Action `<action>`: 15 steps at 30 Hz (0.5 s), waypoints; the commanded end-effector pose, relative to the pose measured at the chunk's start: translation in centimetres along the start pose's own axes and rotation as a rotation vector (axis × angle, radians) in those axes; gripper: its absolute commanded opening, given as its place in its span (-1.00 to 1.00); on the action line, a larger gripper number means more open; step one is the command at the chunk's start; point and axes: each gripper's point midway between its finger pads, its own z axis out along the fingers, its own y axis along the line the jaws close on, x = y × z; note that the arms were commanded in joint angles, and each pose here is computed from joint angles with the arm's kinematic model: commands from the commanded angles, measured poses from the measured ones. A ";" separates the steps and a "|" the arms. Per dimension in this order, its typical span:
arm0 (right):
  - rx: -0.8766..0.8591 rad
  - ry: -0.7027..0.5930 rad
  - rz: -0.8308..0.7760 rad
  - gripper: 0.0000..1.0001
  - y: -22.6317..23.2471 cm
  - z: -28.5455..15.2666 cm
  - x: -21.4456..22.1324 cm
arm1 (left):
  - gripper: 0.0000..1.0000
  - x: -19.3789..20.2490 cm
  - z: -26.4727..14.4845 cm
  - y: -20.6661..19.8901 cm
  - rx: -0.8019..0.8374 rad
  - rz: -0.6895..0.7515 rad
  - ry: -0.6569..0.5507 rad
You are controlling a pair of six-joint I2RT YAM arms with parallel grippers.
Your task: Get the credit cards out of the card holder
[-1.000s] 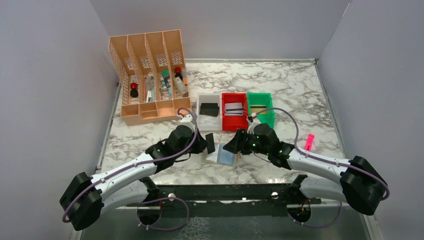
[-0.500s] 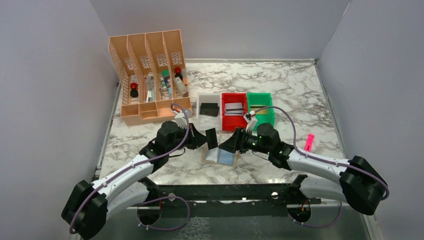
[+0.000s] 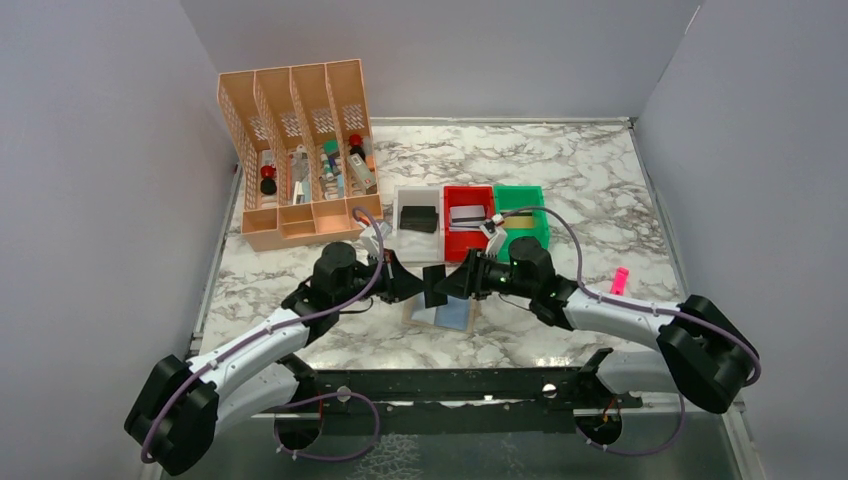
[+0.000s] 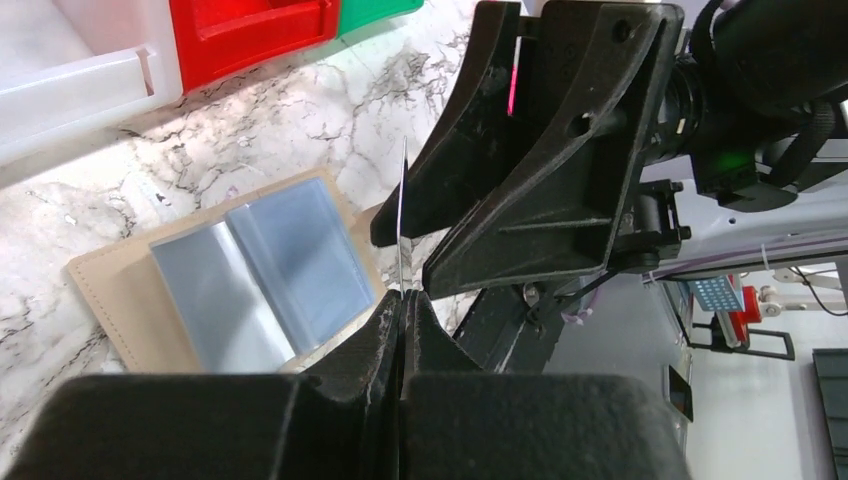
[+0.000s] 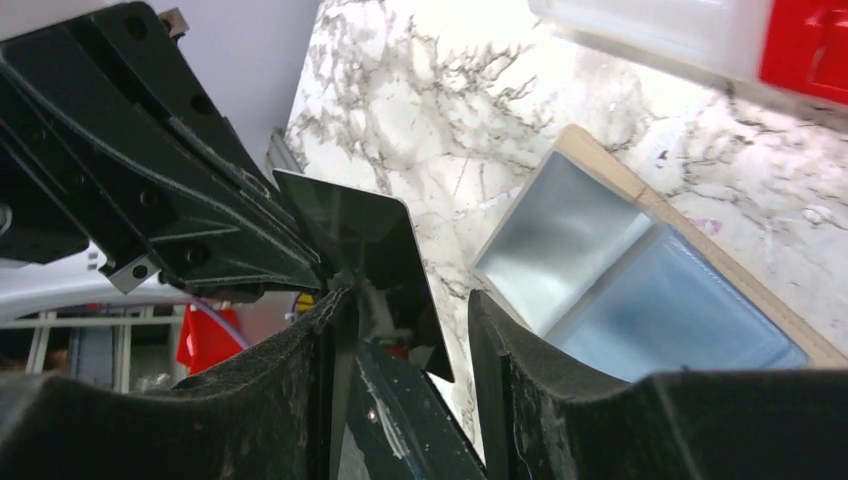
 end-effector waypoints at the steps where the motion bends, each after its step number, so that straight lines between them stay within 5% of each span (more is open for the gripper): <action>1: -0.151 0.038 -0.020 -0.06 2.7 0.3 0.0 | -1.00 -0.5 -0.2 -1.2 0.058 0.018 -0.014; 15: -0.241 0.008 0.045 -0.33 2.1 -1.3 -0.3 | -1.00 -0.3 0.3 -0.8 0.049 -0.008 0.006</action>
